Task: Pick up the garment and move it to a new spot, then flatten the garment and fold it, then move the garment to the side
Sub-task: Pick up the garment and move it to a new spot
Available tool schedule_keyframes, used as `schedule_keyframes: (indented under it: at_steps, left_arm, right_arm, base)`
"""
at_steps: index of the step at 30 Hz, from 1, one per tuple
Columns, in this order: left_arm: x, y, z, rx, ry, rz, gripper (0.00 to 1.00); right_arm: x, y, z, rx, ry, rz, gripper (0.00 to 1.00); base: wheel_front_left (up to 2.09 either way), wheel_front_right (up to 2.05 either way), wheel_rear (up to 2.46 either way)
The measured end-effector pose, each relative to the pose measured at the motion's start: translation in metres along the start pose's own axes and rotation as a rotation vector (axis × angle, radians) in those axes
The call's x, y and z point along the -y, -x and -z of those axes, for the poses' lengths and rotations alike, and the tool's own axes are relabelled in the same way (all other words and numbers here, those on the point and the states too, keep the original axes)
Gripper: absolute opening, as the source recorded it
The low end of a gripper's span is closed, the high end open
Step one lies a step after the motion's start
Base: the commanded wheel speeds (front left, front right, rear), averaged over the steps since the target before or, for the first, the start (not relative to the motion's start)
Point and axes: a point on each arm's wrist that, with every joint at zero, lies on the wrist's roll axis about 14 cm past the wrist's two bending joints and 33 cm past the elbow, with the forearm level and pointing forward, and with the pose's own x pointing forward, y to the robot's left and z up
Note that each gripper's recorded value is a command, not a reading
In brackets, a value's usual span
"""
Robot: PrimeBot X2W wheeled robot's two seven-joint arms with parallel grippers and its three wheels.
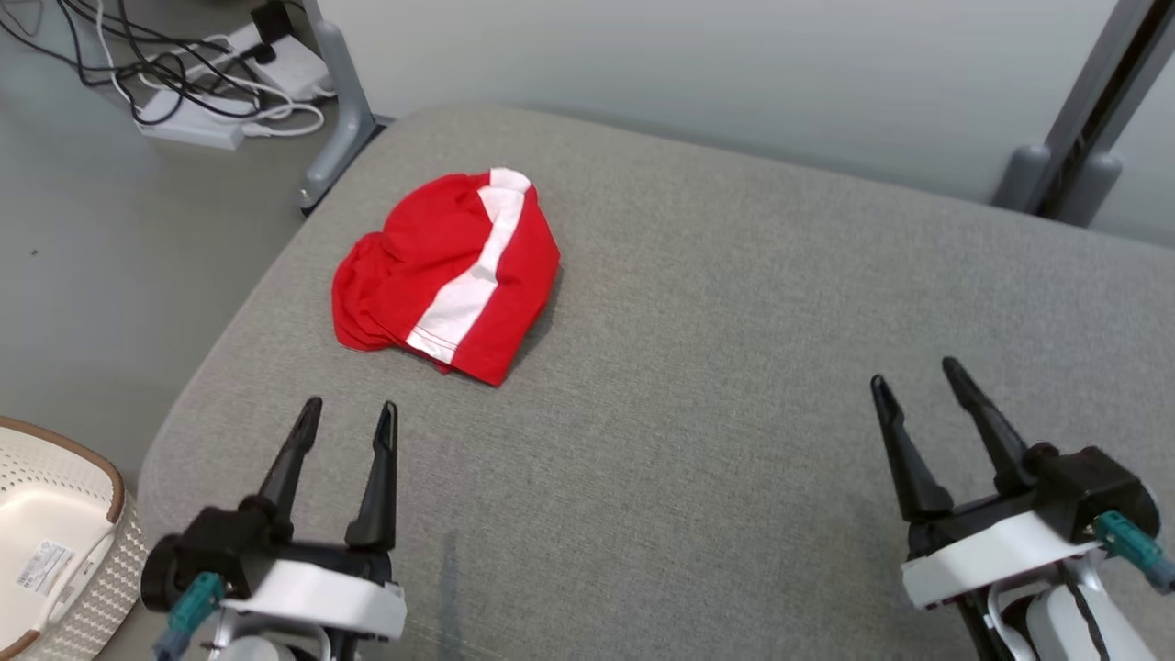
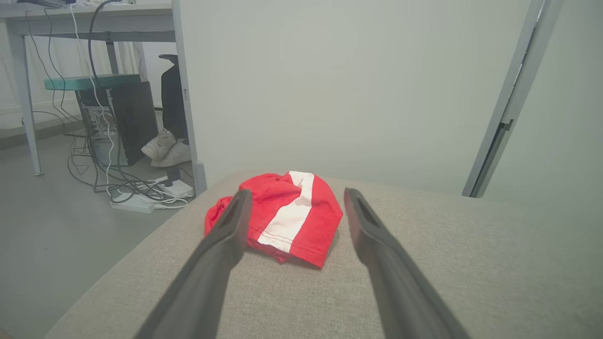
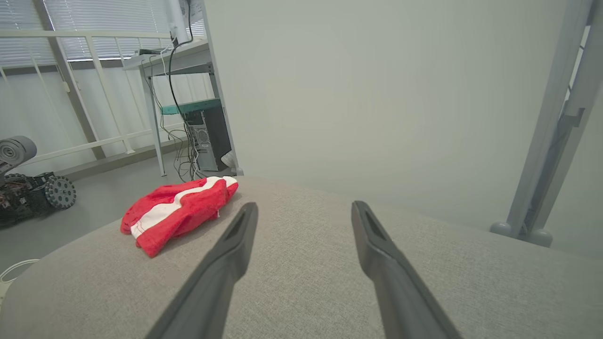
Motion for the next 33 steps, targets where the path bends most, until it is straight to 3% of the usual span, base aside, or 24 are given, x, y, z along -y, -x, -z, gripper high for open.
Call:
schedule_keyframes:
  at_steps: [12,20,26,33]
  left_arm:
    - [0.01,-0.1,0.018,-0.083,-0.151,0.126,1.0]
    - [0.03,-0.167,0.064,-0.308,-0.169,0.217,1.0]
    - [0.042,-0.177,0.103,-0.467,-0.149,0.261,1.0]
    - [0.028,-0.185,0.138,-0.606,-0.2,0.218,1.0]
  right_arm:
    - [0.064,-0.012,0.026,-0.039,0.058,0.061,1.0]
    - [0.098,-0.007,0.037,-0.062,0.069,0.12,1.0]
    - [0.114,0.002,0.044,-0.08,0.073,0.163,1.0]
    - [0.128,0.014,0.051,-0.096,0.073,0.208,1.0]
  base:
    - [0.0,0.0,0.0]
    - [0.0,0.0,0.0]
    - [0.0,0.0,0.0]
    - [0.0,0.0,0.0]
